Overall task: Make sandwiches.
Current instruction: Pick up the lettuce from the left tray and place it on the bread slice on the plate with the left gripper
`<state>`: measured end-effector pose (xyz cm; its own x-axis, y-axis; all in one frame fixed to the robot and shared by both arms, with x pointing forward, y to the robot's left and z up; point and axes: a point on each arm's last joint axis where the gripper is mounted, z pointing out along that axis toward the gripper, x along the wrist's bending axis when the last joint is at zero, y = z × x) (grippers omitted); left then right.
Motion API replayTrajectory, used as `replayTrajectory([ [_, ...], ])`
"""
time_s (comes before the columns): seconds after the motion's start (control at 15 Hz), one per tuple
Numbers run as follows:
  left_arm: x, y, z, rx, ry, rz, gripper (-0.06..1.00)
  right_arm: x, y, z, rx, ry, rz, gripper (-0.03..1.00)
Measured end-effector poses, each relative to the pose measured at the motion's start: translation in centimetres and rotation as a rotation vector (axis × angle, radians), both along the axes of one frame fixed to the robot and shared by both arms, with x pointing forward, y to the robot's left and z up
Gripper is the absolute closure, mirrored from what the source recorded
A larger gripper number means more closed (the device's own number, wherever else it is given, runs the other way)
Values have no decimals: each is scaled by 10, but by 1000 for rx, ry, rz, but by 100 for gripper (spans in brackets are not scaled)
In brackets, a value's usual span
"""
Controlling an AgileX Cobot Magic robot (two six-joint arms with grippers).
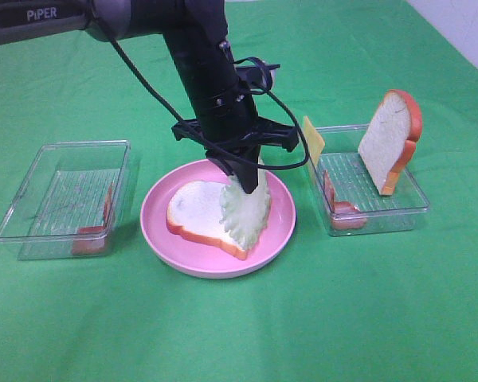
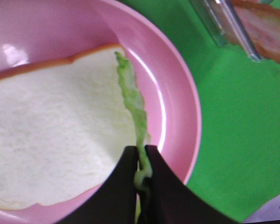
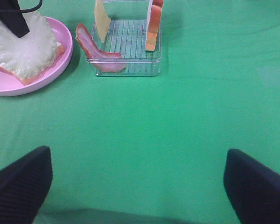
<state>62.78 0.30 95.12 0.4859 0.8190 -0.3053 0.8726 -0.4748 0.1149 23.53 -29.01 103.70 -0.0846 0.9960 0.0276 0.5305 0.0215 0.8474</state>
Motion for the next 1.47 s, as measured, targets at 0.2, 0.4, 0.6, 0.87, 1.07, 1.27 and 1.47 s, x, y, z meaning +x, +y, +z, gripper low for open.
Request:
replayTrajectory([
  [0.2, 4, 4, -13, 64, -13, -8, 93, 0, 0, 0, 0, 0, 0, 1],
  [0.4, 7, 7, -24, 122, -22, -7, 93, 0, 0, 0, 0, 0, 0, 1],
  [0.6, 9, 11, -26, 167, -44, 14, 93, 0, 0, 0, 0, 0, 0, 1],
  [0.87, 10, 13, -26, 181, -51, 19, 93, 0, 0, 0, 0, 0, 0, 1],
  [1.07, 10, 13, -26, 181, -51, 22, 92, 0, 0, 0, 0, 0, 0, 1],
  [1.27, 11, 14, -26, 201, -51, 77, 71, 0, 0, 0, 0, 0, 0, 1],
  [1.47, 18, 16, -11, 217, -117, 107, -1, 0, 0, 0, 0, 0, 0, 1],
])
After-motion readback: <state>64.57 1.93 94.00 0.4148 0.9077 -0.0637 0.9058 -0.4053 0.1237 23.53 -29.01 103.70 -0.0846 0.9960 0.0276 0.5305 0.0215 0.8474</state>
